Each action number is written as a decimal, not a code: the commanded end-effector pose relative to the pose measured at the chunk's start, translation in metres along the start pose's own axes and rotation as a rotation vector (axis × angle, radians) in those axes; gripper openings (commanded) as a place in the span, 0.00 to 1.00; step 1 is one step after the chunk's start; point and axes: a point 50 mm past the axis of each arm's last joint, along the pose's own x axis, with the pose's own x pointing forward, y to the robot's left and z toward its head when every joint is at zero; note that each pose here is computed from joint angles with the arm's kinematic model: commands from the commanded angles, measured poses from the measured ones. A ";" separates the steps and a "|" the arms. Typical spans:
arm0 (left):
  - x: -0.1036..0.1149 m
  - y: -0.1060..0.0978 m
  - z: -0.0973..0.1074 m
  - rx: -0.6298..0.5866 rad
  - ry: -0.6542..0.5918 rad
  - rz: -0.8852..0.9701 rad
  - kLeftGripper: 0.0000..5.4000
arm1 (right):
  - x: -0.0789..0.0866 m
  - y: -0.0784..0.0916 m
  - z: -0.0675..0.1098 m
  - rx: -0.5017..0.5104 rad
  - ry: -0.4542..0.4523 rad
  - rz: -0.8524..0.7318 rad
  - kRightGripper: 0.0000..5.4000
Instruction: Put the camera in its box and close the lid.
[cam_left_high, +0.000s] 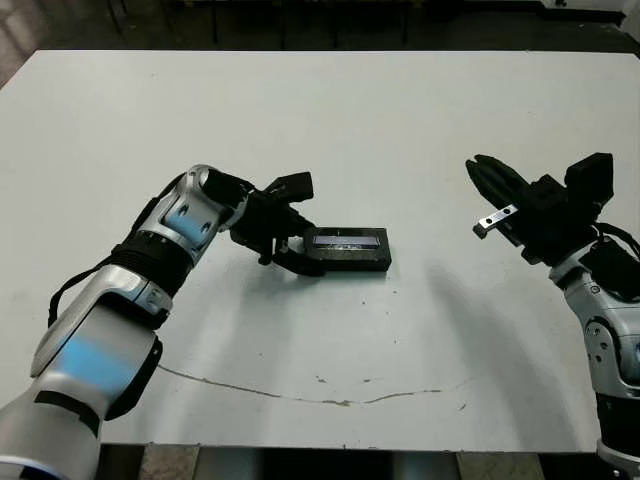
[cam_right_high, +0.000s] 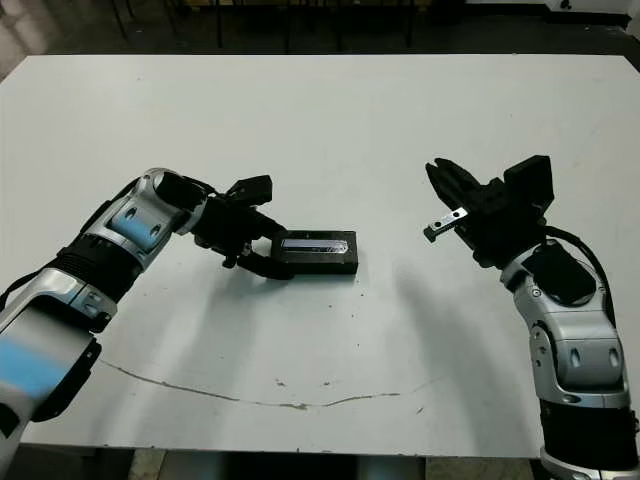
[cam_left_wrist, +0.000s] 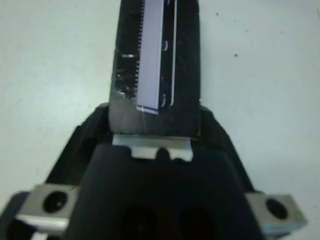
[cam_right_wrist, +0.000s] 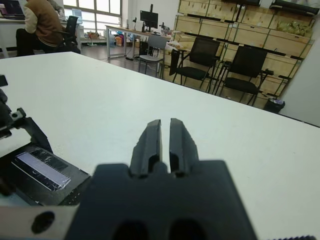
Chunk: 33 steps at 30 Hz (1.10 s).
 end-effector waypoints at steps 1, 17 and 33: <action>0.032 -0.035 -0.049 -0.048 0.139 -0.186 0.77 | -0.004 0.001 -0.006 0.018 0.038 0.009 0.00; -0.045 -0.068 -0.122 -0.148 0.232 -0.042 1.00 | -0.003 0.001 -0.005 0.014 0.054 0.027 0.00; -0.122 -0.075 -0.130 -0.307 0.126 0.538 1.00 | 0.002 0.005 -0.009 0.002 0.046 0.036 0.00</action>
